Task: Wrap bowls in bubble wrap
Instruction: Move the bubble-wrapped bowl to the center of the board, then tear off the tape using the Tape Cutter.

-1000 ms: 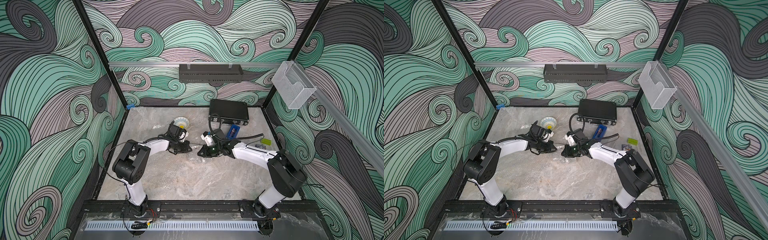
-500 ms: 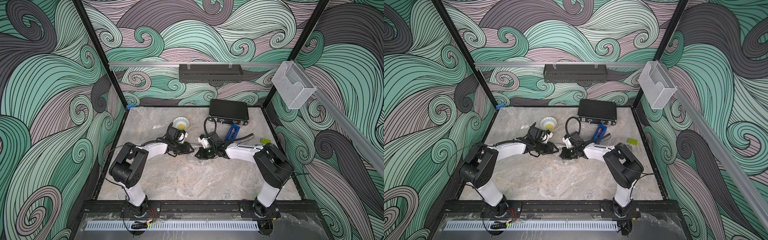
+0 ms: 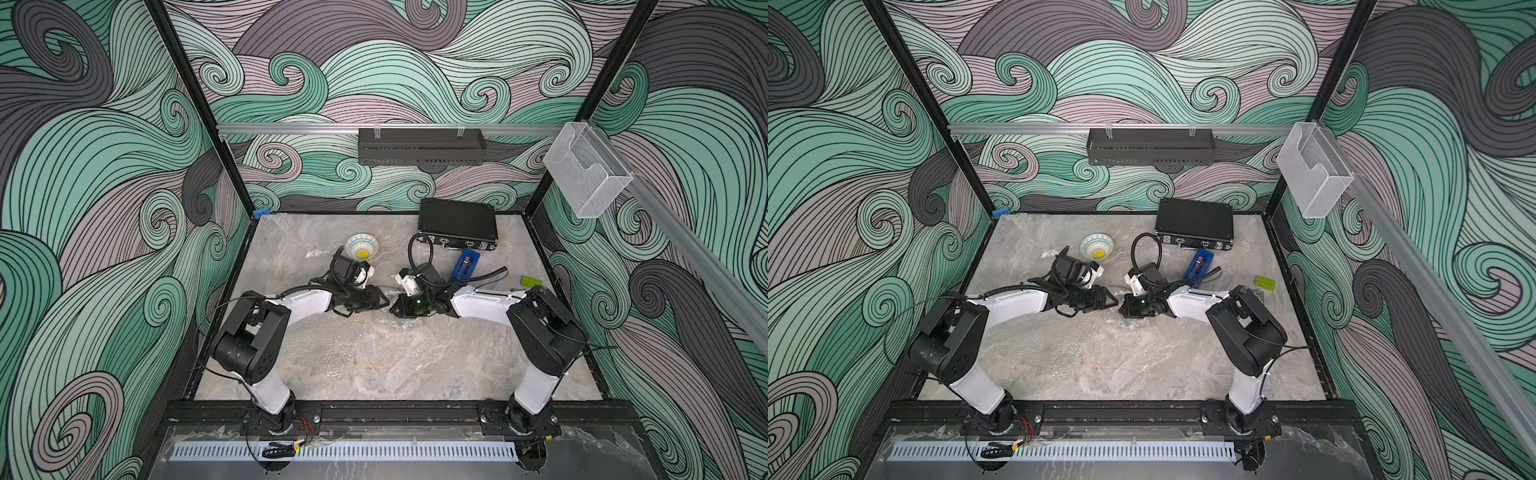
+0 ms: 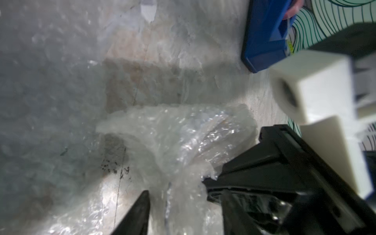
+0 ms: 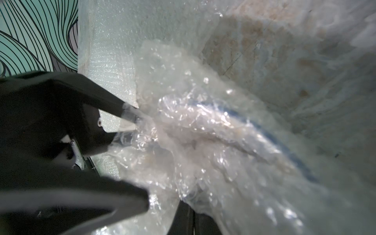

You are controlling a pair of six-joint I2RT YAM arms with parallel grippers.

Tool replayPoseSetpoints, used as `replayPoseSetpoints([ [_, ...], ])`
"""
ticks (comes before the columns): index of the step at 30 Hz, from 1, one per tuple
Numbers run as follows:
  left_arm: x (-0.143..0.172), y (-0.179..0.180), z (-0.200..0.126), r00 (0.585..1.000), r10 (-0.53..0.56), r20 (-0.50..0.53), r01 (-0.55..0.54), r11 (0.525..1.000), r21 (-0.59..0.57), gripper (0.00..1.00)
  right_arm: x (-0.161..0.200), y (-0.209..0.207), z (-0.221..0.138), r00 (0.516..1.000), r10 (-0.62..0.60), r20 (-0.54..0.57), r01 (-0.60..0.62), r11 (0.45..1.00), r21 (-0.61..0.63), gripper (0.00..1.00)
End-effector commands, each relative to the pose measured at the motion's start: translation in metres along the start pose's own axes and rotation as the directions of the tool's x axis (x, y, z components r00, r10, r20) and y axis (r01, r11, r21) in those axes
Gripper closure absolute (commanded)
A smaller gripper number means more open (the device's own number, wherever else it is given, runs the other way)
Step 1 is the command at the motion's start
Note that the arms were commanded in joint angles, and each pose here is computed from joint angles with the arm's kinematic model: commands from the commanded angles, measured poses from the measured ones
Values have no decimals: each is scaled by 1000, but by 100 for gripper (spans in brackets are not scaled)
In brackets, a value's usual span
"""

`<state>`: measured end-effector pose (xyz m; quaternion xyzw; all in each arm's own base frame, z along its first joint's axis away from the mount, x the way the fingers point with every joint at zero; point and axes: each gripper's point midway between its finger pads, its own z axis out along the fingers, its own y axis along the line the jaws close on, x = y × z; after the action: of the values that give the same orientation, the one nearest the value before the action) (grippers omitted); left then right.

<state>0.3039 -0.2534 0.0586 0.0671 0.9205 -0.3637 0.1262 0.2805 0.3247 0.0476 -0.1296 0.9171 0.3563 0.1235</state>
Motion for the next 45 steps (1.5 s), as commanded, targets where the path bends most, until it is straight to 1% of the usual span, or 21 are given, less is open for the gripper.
replayPoseSetpoints([
  [1, -2, 2, 8, 1000, 6, -26, -6, 1000, -7, 68, 9, -10, 4, 1000, 2, -20, -1, 999, 40, 92],
  [4, -4, 2, 6, 1000, 9, -10, -9, 1000, -19, 82, 7, -7, -3, 1000, -13, -12, 13, 999, 45, 91],
  [8, -3, 4, 6, 1000, 7, -7, -7, 1000, -27, 99, 1, -4, -16, 1000, -28, 8, 28, 997, 69, 83],
  [14, -3, 2, 6, 1000, 3, -11, -3, 1000, -20, 100, -7, 0, -41, 999, -38, 34, 35, 996, 87, 75],
  [20, -4, -1, 2, 1000, 11, -4, -12, 1000, -22, 100, -18, 2, -73, 995, -45, 90, 37, 995, 88, 71],
  [23, -5, -2, 1, 1000, 19, -3, -19, 999, -26, 100, -23, -3, -92, 991, -44, 127, 29, 993, 119, 70],
  [25, -5, -2, 0, 1000, 21, -2, -21, 999, -28, 100, -28, -23, -109, 985, -31, 171, -4, 980, 199, 69],
  [26, -5, -1, 0, 1000, 21, -2, -22, 999, -31, 100, -32, -40, -120, 978, -9, 208, -47, 964, 262, 68],
  [28, -4, -2, -1, 1000, 26, 0, -26, 999, -34, 100, -39, -70, -142, 957, 59, 285, -151, 937, 315, 64],
  [30, -4, -2, -1, 1000, 25, -4, -25, 999, -36, 100, -47, -93, -163, 915, 121, 386, -253, 915, 315, 59],
  [32, -2, -1, 1, 1000, 24, -9, -25, 999, -37, 100, -56, -107, -176, 868, 162, 470, -320, 906, 277, 55],
  [33, -3, -1, 1, 1000, 25, -9, -25, 999, -35, 100, -61, -114, -181, 844, 195, 500, -356, 900, 250, 54],
  [36, 0, -1, 2, 999, 30, -21, -31, 999, -36, 100, -77, -126, -188, 791, 269, 550, -423, 890, 172, 54],
  [38, 0, -1, 1, 999, 36, -18, -37, 998, -42, 100, -88, -134, -191, 767, 302, 566, -454, 878, 148, 55],
  [42, 0, -1, 1, 999, 38, -21, -39, 998, -44, 100, -104, -148, -192, 740, 346, 577, -492, 863, 113, 56],
  [45, 2, -2, 3, 999, 44, -26, -45, 998, -42, 100, -110, -160, -195, 710, 365, 602, -517, 851, 94, 53],
])
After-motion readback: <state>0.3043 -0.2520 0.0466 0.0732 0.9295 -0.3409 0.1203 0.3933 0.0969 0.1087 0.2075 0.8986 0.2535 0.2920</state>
